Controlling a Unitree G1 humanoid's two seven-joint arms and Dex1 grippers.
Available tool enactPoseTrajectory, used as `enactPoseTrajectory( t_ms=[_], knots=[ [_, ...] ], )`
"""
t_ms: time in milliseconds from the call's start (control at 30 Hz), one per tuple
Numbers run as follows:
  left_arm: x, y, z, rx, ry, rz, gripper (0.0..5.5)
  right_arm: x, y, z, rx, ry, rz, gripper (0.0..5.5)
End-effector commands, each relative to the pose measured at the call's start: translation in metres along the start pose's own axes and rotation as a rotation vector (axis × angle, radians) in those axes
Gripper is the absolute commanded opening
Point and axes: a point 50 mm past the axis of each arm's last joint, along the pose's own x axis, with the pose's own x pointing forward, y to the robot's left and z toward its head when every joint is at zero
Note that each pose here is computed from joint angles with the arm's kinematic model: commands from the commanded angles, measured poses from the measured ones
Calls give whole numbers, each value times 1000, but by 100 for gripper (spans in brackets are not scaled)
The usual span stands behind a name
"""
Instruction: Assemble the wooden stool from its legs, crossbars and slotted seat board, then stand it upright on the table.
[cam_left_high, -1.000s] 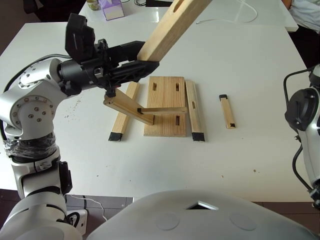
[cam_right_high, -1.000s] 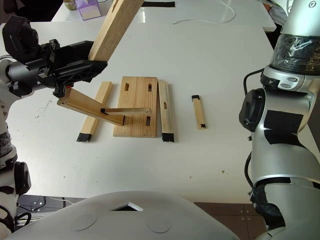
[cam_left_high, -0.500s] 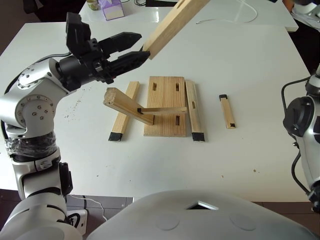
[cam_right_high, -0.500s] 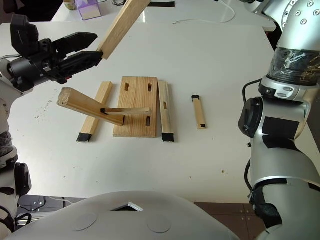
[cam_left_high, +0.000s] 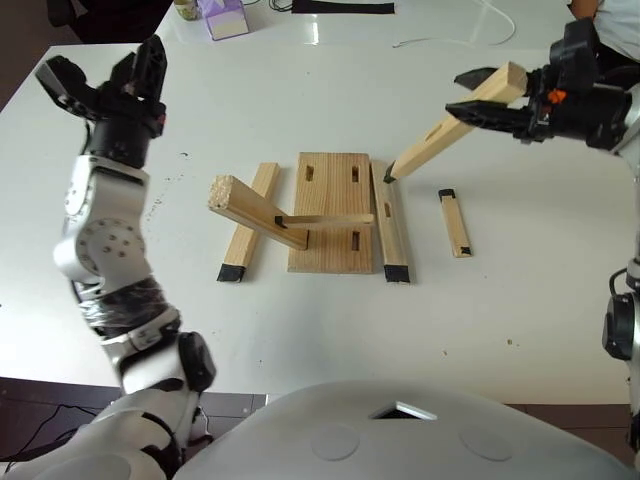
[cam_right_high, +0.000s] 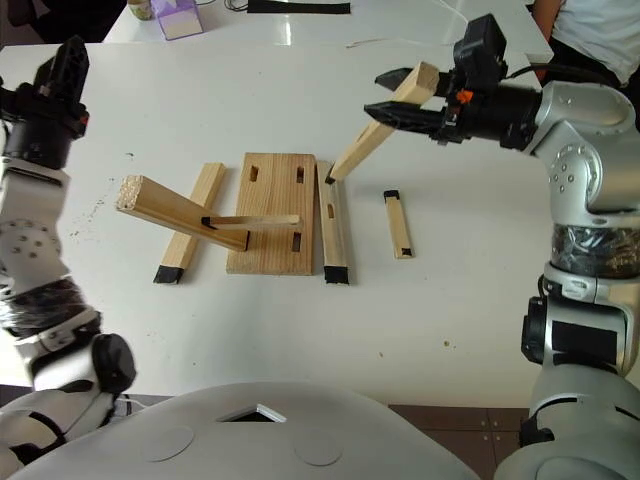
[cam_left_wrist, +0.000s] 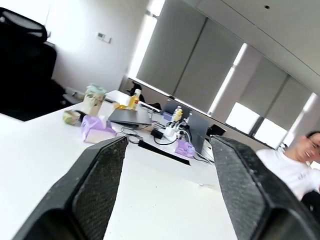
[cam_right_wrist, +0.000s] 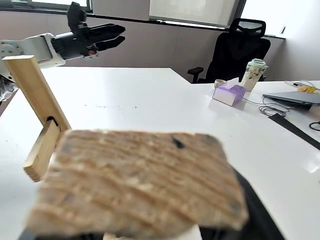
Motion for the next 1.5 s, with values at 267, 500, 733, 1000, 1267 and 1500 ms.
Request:
enactPoseTrajectory(
  t_ms=[267, 500, 733, 1000, 1267, 1500],
  knots=[
    [-18, -16, -42, -63, 42, 167, 304, 10, 54, 2, 70, -61, 172, 201],
    [-18, -15, -42, -29, 43, 163, 304, 17, 47, -17, 128, -10, 171, 201],
    [-26, -19, -48, -10, 46, 156, 304, 16, 36, -26, 132, 55, 157, 201],
    [-45, -38, -61, 85, 104, 74, 304, 33, 35, -2, 27, 65, 219, 201],
    [-65, -40, -77, 94, 119, 141, 304, 47, 41, 4, -67, 159, 349, 201],
    [-75, -41, -83, 93, 104, 189, 304, 58, 44, 1, -123, 225, 421, 201]
  ],
)
